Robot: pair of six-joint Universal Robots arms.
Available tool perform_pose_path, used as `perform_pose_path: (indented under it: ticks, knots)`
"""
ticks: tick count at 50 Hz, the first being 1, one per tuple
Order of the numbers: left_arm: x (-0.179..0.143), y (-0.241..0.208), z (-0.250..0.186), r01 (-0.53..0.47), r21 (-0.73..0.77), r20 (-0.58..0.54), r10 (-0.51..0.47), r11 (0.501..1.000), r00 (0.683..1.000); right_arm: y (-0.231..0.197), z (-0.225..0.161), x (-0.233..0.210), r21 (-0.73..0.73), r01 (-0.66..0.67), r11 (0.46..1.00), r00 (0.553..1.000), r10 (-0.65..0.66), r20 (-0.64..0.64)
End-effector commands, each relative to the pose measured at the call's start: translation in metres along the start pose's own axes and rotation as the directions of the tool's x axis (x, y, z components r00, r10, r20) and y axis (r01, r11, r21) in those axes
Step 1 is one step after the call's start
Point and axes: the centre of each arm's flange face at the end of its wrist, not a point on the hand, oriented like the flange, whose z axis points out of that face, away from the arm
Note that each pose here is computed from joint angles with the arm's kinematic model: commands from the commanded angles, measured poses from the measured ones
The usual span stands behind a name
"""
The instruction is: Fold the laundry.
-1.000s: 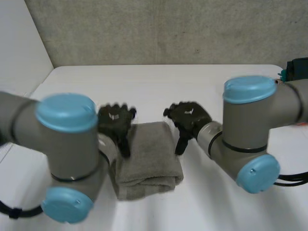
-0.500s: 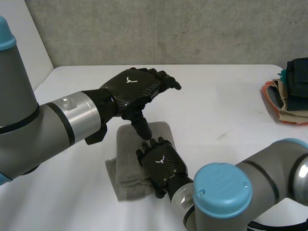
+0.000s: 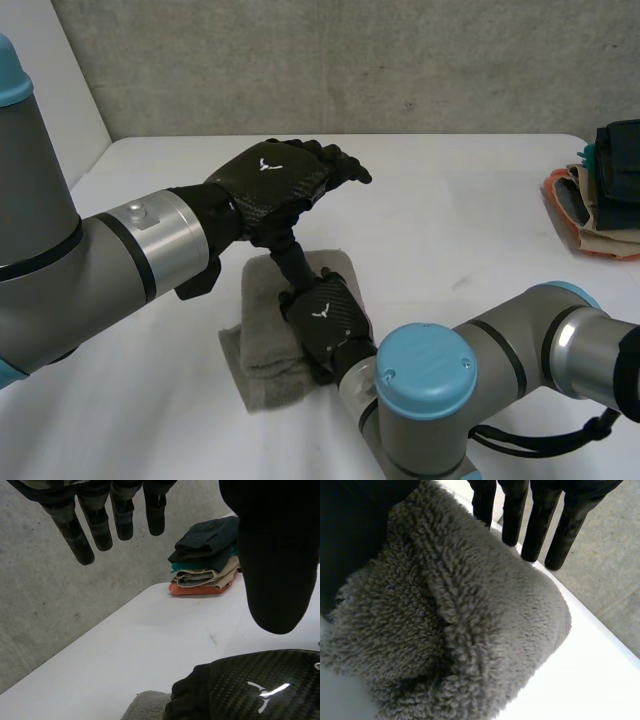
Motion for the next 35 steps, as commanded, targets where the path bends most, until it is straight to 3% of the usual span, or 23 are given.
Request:
perform_pose_path:
  ticks: [1,14,21,27,35]
  knots:
    - [0.000,-0.001,0.000,0.000,0.002,0.002,0.000,1.000,1.000,-0.009,0.008,-0.003,0.058,-0.005,0.998,0.998,0.002,0.056]
    - [-0.002,-0.002,-0.001,-0.002,0.007,0.007,0.002,1.000,1.000,-0.005,0.029,0.008,0.071,-0.006,0.997,0.999,0.004,0.033]
    - [-0.004,-0.003,-0.001,0.000,0.008,0.012,0.000,1.000,1.000,-0.007,0.032,0.061,0.052,-0.017,0.999,0.996,0.021,-0.086]
    - [-0.009,-0.006,-0.004,-0.002,0.018,0.034,0.002,1.000,0.999,0.022,0.028,0.115,-0.043,0.032,0.999,0.984,-0.039,-0.171]
    - [-0.016,-0.008,-0.006,0.000,0.023,0.055,-0.002,1.000,0.999,0.025,0.032,0.176,0.059,0.164,0.985,0.979,-0.156,-0.129]
